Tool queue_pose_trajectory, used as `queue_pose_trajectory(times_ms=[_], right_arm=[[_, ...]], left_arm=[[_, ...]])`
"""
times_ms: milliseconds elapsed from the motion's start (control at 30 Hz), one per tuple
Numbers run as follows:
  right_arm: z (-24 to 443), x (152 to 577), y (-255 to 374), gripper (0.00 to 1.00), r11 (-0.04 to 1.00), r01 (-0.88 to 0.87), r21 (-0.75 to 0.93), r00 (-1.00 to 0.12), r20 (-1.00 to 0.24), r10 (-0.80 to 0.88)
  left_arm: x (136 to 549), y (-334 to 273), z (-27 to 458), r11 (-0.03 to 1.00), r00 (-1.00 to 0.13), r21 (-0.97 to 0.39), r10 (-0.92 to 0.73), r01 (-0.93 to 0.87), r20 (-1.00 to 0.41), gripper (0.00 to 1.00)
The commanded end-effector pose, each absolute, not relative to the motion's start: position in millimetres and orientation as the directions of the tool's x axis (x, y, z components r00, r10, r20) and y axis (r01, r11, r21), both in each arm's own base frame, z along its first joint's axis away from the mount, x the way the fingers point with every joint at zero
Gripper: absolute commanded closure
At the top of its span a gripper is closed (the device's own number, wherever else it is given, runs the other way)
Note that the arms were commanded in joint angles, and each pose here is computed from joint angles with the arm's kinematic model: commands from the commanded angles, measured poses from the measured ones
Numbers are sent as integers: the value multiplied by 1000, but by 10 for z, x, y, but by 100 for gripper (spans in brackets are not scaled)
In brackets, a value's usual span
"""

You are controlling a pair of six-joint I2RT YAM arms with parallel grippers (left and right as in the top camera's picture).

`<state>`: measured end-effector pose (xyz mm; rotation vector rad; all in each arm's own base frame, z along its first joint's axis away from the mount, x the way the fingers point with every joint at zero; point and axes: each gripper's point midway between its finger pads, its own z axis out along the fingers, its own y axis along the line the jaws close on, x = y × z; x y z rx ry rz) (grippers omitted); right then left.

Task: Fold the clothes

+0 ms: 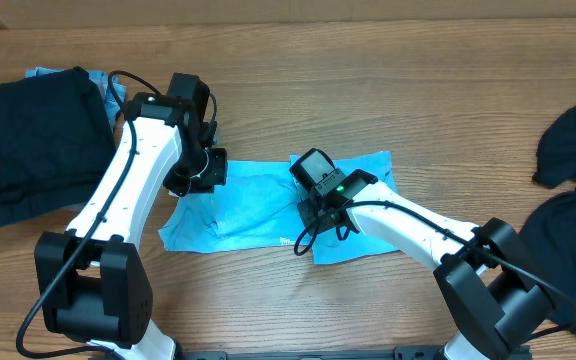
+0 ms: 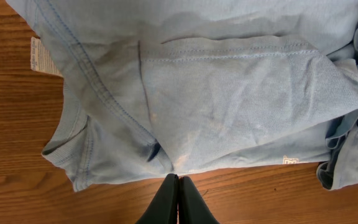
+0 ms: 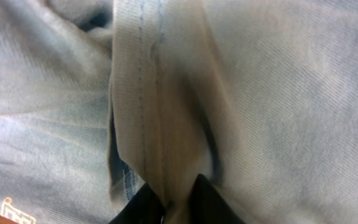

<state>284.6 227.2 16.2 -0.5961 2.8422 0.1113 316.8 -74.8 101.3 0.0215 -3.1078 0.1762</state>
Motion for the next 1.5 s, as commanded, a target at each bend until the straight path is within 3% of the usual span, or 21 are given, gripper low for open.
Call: queue_pose_trajectory(times_ms=[0,133,533,633,967,1100,1133,1200,1267,1467], right_arm=[[165,2871,2262,84,915,-404,13,-886,-254,-388],[169,2867,2257,91,915,-404,11,-887,-251,-389],[341,2912,2272,87,916,-402,-3,-889,-238,-391],[334,2881,2258,82,915,-403,-1,-892,-224,-393],[390,2882,2316,82,913,-408,24,-892,-224,-393],[481,2914,2341,86,913,-408,25,-892,-227,-392],[498,2925,2350,96,913,-408,26,-891,-230,-392],[554,2918,2344,96,914,-404,25,-893,-227,-388],[705,2948,2358,96,916,-401,31,-888,-258,-380],[1621,3190,2247,96,936,-352,-18,-800,-513,-311]], left_arm=[[3218,-761,1134,992,-1000,-127,1,3,-13,95],[3218,-761,1134,992,-1000,-127,1,3,-13,95],[3225,-762,1134,992,-1000,-127,2,4,-16,95],[3230,-763,1134,992,-1000,-128,2,4,-17,94],[3230,-763,1134,992,-1000,-128,1,4,-18,94],[3232,-764,1134,992,-1000,-128,1,4,-19,94],[3231,-763,1134,992,-1000,-128,1,4,-18,94],[3230,-763,1134,992,-1000,-128,1,4,-18,94],[3231,-766,1134,992,-1000,-128,2,4,-18,94],[3235,-767,1134,992,-1000,-129,2,5,-20,93]])
